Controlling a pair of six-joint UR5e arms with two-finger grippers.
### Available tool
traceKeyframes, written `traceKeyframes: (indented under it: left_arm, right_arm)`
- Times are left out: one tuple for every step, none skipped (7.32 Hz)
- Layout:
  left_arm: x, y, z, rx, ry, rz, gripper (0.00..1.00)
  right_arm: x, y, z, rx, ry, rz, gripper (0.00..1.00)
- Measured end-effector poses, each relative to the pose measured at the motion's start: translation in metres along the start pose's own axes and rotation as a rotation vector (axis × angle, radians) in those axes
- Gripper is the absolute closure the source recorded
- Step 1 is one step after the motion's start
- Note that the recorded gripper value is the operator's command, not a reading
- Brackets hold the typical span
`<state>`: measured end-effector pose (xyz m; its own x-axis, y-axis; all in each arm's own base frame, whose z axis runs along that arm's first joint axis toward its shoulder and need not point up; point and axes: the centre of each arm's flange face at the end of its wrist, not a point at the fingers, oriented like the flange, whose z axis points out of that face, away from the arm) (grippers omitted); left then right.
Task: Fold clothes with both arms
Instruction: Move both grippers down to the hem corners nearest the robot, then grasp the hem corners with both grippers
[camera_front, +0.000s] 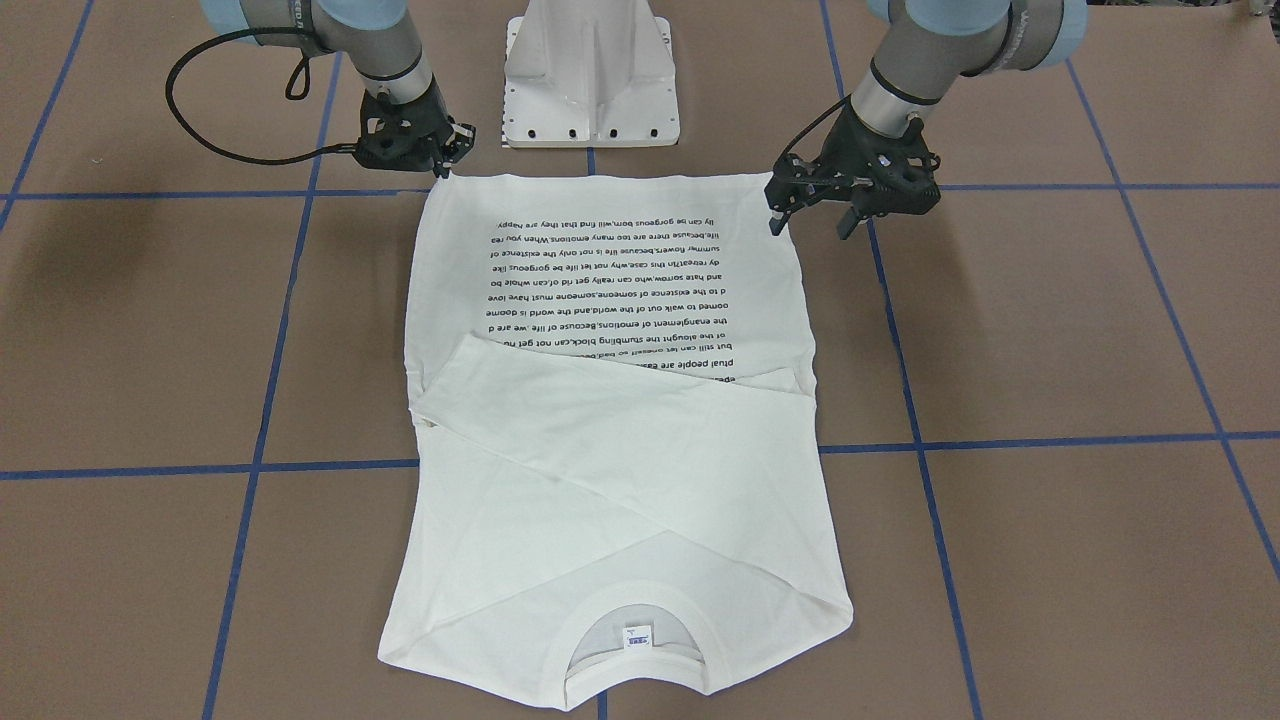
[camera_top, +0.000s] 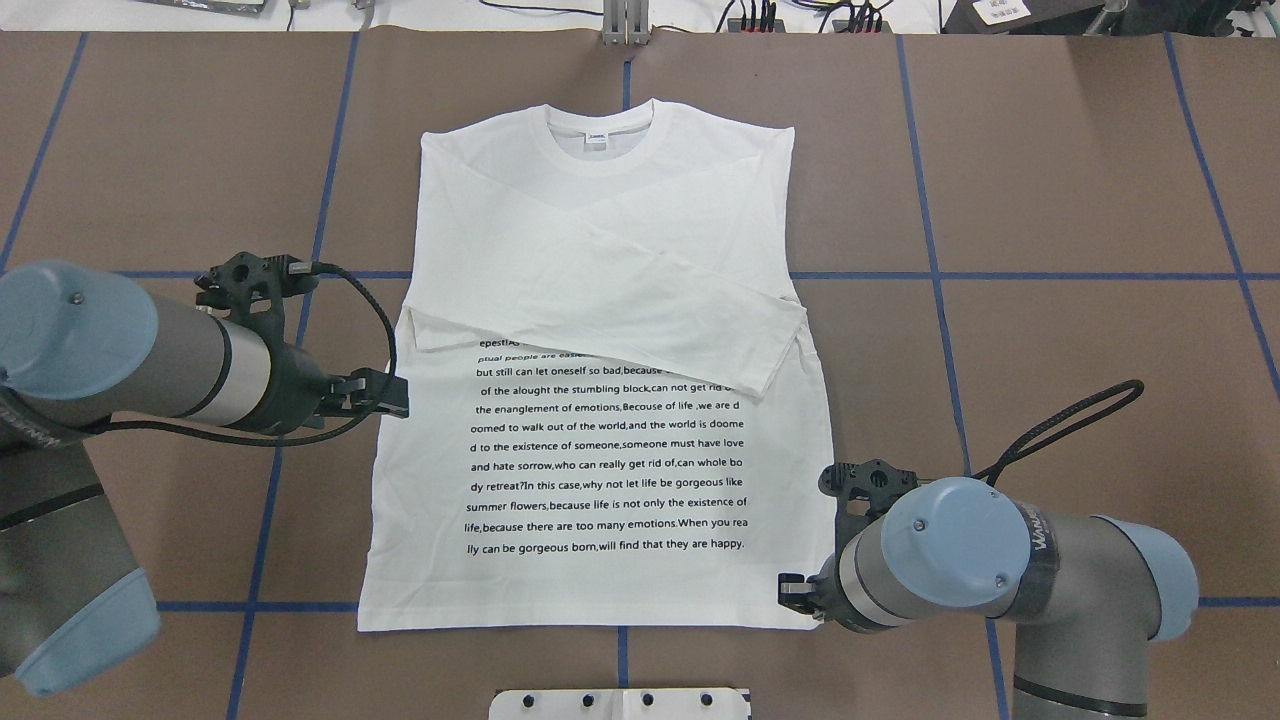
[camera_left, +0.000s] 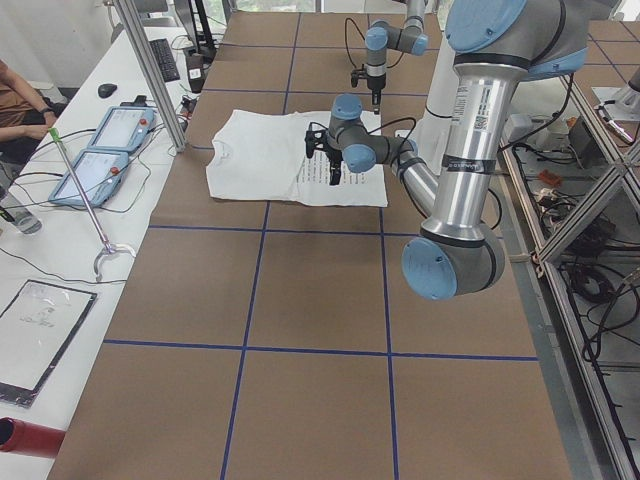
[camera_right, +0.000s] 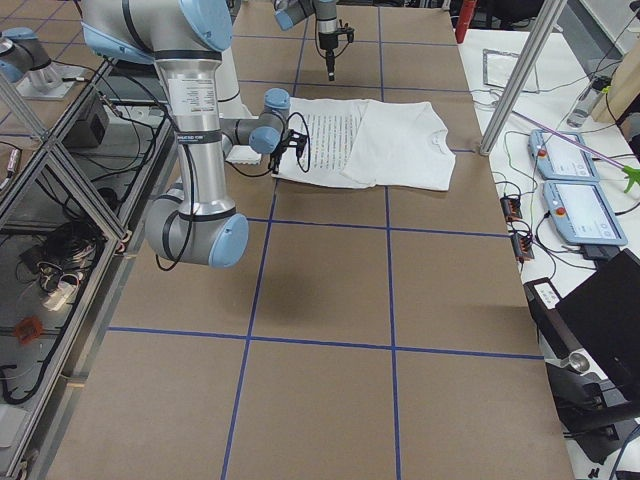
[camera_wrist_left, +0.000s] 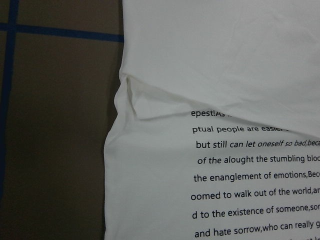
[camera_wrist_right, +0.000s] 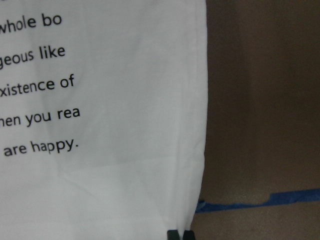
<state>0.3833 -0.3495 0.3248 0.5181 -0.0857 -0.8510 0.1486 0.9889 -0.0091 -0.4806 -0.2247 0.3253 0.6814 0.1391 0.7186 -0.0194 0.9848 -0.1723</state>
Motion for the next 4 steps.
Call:
traceKeyframes:
  left_arm:
    - [-0.010, 0.030, 0.015, -0.016, -0.017, -0.039, 0.07]
    - [-0.013, 0.063, 0.032, -0.034, -0.038, -0.075, 0.10]
    - [-0.010, 0.095, 0.046, -0.050, -0.055, -0.108, 0.10]
    - [-0.006, 0.122, 0.058, -0.068, -0.075, -0.133, 0.10]
  right_arm:
    - [-0.001, 0.000, -0.005, 0.004, -0.010, 0.004, 1.00]
    - [-0.001, -0.001, -0.008, 0.007, -0.015, 0.007, 1.00]
    - [-0.002, -0.002, -0.009, 0.009, -0.017, 0.008, 1.00]
    - [-0.002, -0.002, -0.010, 0.010, -0.020, 0.008, 1.00]
